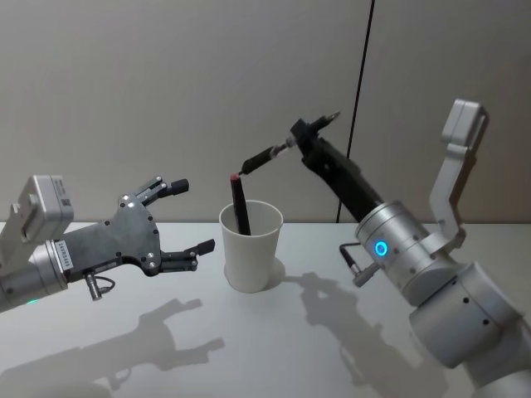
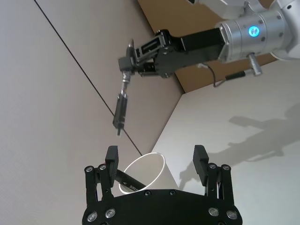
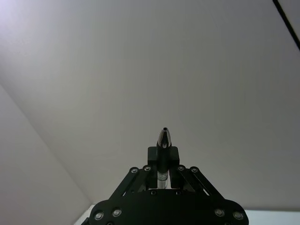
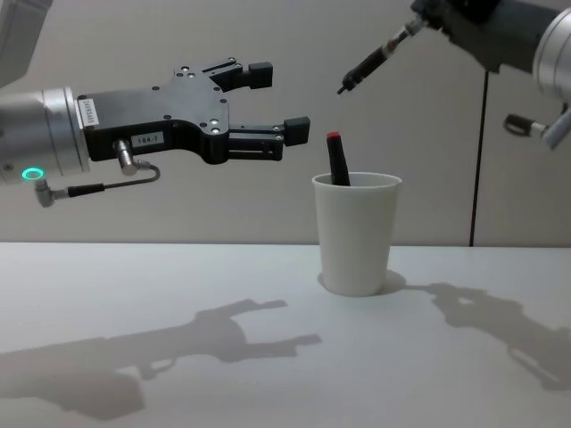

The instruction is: Place the pen into the pen holder.

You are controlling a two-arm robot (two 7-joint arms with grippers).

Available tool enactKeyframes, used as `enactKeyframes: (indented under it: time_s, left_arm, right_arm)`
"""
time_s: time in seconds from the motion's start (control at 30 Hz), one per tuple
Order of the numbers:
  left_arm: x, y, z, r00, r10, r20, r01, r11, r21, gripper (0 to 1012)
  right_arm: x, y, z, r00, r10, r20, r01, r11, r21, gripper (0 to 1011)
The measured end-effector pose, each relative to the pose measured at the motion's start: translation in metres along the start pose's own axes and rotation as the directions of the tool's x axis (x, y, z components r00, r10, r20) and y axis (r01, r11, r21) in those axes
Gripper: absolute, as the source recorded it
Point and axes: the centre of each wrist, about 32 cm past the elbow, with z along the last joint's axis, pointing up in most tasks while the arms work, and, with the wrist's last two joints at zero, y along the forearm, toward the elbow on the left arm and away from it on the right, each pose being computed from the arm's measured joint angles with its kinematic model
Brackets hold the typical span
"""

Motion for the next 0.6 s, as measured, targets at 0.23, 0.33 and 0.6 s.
enactKeyframes:
  time_s: [0.23, 0.33, 0.6]
  left_arm:
    - [0.0000, 0.0000, 0.0000, 1.0000, 0.000, 0.000, 0.000, 1.0000, 0.000, 1002]
    - [0.0000, 0.0000, 0.0000, 1.0000, 0.000, 0.000, 0.000, 1.0000, 0.000, 1002]
    - [0.0000, 0.0000, 0.0000, 1.0000, 0.000, 0.000, 0.000, 1.0000, 0.000, 1002]
  right_arm:
    - [0.002, 0.003, 0.015, 0.990, 0.005, 0.139, -0.007, 1.000, 0.013, 134]
    - [0.003, 0.003, 0.020, 0.982, 0.008, 0.190, -0.010, 1.000, 0.008, 135]
    - [0.004, 0.003, 0.027, 0.960, 0.010, 0.281, 0.000, 0.999, -0.037, 135]
